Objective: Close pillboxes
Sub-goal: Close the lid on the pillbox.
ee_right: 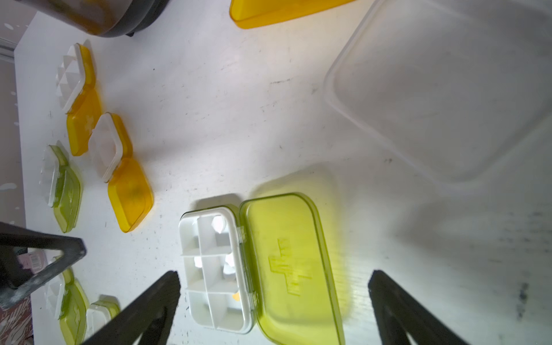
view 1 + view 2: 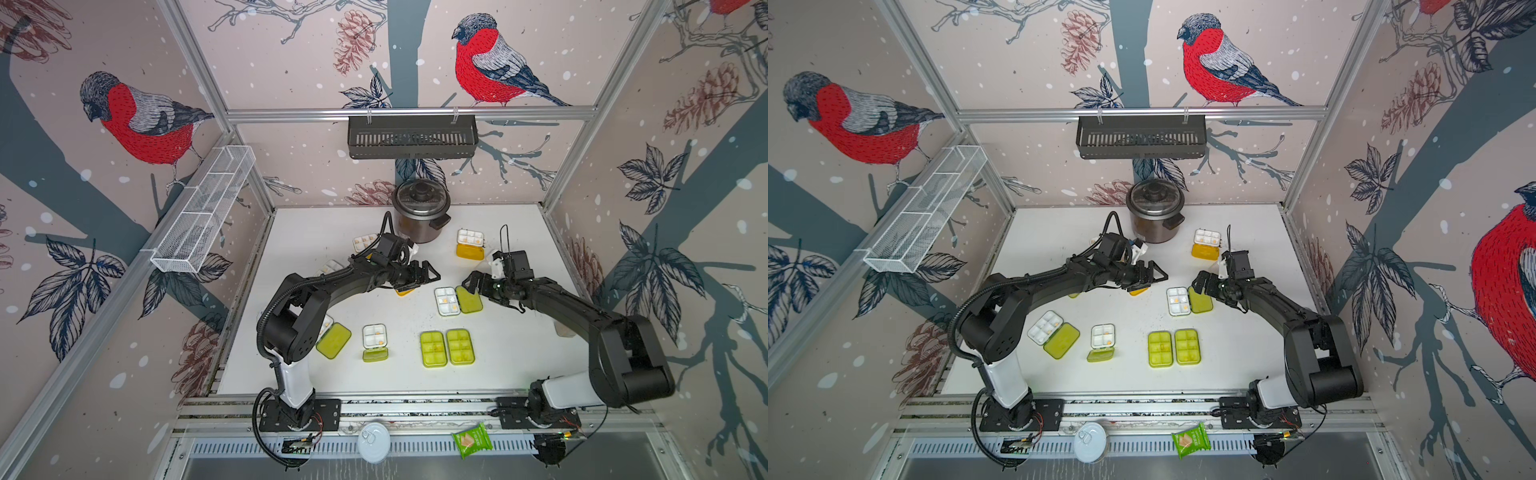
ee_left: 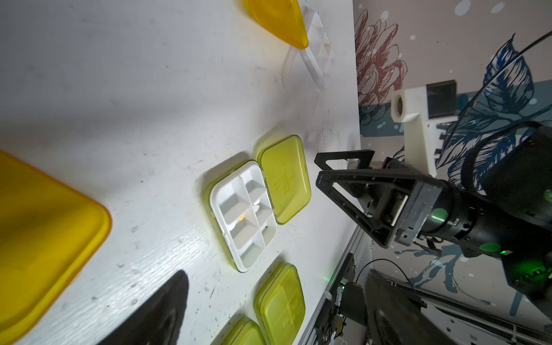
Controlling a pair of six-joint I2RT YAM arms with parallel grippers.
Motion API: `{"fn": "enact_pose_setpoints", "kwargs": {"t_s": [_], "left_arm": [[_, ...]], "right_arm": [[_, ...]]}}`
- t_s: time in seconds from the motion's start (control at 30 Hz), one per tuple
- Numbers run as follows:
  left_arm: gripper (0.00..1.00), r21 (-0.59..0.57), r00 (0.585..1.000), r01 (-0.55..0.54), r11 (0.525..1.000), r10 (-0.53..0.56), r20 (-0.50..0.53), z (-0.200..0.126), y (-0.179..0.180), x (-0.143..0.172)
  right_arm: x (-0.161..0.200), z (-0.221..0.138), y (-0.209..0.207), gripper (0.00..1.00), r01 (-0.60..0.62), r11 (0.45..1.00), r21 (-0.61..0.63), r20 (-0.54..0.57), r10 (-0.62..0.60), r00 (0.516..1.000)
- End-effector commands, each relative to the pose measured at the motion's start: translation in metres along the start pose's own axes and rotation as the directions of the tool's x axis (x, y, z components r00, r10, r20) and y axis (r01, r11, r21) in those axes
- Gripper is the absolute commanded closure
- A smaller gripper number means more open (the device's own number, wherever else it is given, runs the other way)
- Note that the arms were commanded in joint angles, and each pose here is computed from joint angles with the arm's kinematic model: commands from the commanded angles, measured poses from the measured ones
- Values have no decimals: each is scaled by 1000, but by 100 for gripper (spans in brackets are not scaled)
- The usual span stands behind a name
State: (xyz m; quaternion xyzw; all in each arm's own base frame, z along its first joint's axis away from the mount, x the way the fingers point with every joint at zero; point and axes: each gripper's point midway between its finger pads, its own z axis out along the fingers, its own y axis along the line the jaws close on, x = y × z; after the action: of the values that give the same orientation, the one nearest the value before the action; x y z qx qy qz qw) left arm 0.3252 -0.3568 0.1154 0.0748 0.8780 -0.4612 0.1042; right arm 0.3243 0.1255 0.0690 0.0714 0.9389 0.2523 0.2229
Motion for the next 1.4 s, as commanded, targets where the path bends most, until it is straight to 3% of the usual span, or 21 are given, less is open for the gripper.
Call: {"fn": "enact_pose_setpoints", "kwargs": {"t_s": [0.0, 0.6, 1.37], "left_arm": [[9, 29, 1000, 4, 1000, -4, -22, 11, -1, 8], [8, 50, 986, 80, 995, -72, -148, 44, 8, 43], [7, 56, 981, 91, 994, -80, -179, 56, 13, 50]], "right_arm": [[12, 0, 4, 0, 29, 999, -42, -33, -31, 999], [18, 7, 24, 0, 60, 993, -105, -46, -65, 997], [24, -17, 62, 1, 94, 964, -250, -25, -104, 994]]}}
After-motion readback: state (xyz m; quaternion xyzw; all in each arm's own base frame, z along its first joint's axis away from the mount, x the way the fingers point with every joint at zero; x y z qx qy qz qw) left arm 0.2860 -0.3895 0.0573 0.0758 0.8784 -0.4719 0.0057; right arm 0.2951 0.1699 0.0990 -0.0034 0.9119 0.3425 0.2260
